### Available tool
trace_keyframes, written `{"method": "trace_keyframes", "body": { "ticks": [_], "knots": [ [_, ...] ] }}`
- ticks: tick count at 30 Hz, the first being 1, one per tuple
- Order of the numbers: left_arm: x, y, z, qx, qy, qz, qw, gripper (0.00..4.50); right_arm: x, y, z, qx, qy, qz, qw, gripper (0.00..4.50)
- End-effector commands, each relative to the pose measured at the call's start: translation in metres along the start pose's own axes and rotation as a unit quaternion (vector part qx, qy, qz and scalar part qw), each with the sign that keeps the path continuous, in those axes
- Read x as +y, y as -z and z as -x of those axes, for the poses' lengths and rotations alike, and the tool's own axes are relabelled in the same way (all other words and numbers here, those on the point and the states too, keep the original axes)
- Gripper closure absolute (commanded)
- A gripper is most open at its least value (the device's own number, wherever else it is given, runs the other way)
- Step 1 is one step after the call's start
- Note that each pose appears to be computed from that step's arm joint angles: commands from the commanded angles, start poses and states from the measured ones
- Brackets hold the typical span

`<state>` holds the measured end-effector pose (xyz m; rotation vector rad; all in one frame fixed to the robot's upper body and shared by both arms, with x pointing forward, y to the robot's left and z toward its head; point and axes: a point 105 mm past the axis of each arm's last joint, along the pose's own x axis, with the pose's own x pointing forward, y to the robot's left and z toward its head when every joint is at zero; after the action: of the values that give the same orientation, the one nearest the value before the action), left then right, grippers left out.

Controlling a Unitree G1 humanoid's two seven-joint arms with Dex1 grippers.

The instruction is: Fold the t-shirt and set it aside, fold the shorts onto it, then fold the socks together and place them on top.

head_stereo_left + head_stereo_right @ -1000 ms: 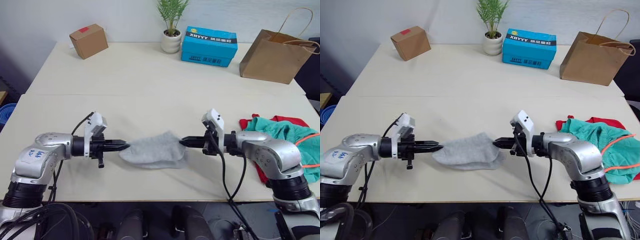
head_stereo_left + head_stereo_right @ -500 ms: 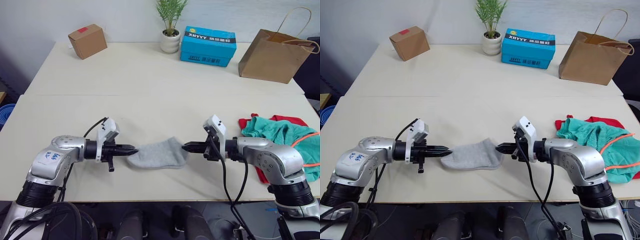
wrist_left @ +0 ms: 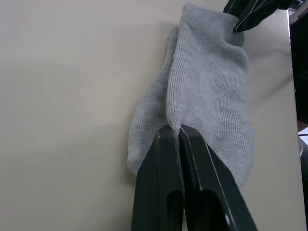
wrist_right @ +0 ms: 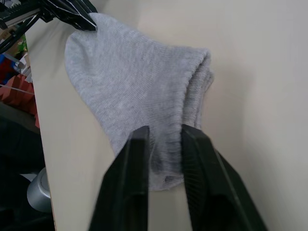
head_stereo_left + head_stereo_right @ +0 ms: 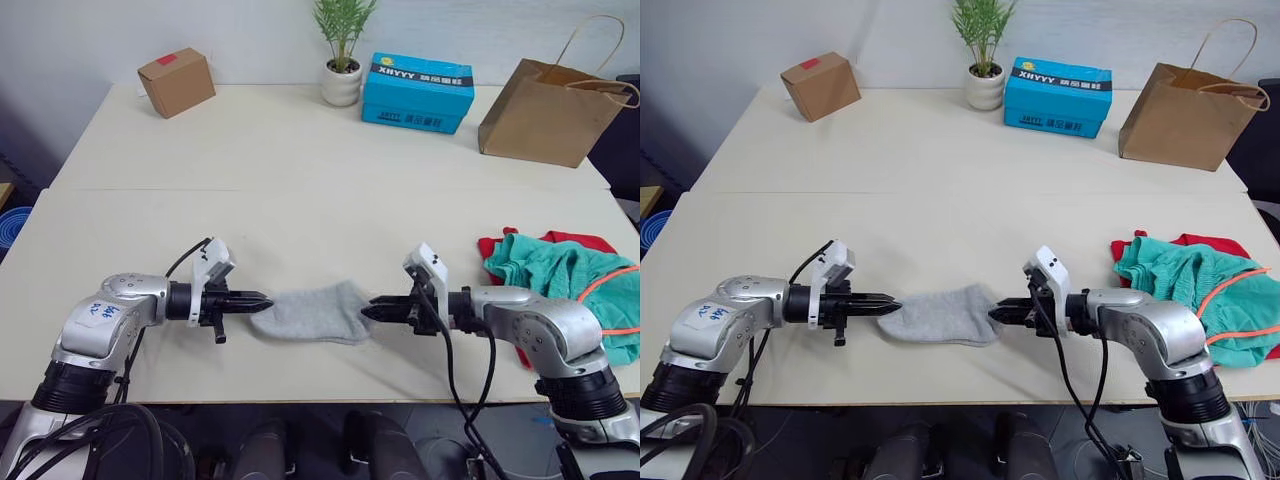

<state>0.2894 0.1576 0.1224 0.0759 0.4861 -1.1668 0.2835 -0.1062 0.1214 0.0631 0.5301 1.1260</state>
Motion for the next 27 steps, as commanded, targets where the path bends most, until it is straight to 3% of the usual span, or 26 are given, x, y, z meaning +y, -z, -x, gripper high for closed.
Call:
{"method": "trace_keyframes", "body": {
  "ticks": [1, 2, 7, 9, 11, 14, 21, 27],
  "knots": [
    [0.002, -0.021, 0.012, -0.036, -0.018, -0.076, 0.996, 3.28, 0.001, -0.018, 0.015, -0.039, -0.001, 0.052, 0.998, 2.29],
    [0.004, -0.025, 0.016, -0.047, -0.024, -0.098, 0.994, 2.97, 0.001, -0.020, 0.021, -0.044, 0.001, 0.065, 0.997, 1.91],
    [0.005, -0.038, 0.027, -0.081, -0.030, -0.142, 0.986, 2.96, 0.005, -0.030, 0.035, -0.068, -0.018, 0.103, 0.992, 0.30],
    [0.000, -0.047, 0.028, -0.104, -0.016, -0.149, 0.983, 3.15, 0.011, -0.038, 0.036, -0.085, -0.035, 0.117, 0.989, 0.36],
    [-0.009, -0.050, 0.023, -0.110, 0.009, -0.154, 0.982, 3.55, 0.018, -0.045, 0.028, -0.108, -0.058, 0.133, 0.984, 0.78],
    [-0.017, -0.049, 0.007, -0.116, 0.028, -0.152, 0.981, 4.46, 0.022, -0.044, 0.007, -0.118, -0.062, 0.159, 0.978, 1.78],
    [-0.015, -0.021, -0.036, -0.099, 0.008, -0.131, 0.986, 4.50, 0.016, -0.015, -0.047, -0.103, -0.020, 0.224, 0.969, 4.30],
    [-0.012, 0.012, -0.052, -0.052, -0.015, -0.123, 0.991, 4.50, 0.001, 0.015, -0.044, -0.095, 0.016, 0.240, 0.966, 4.41]
  ]
}}
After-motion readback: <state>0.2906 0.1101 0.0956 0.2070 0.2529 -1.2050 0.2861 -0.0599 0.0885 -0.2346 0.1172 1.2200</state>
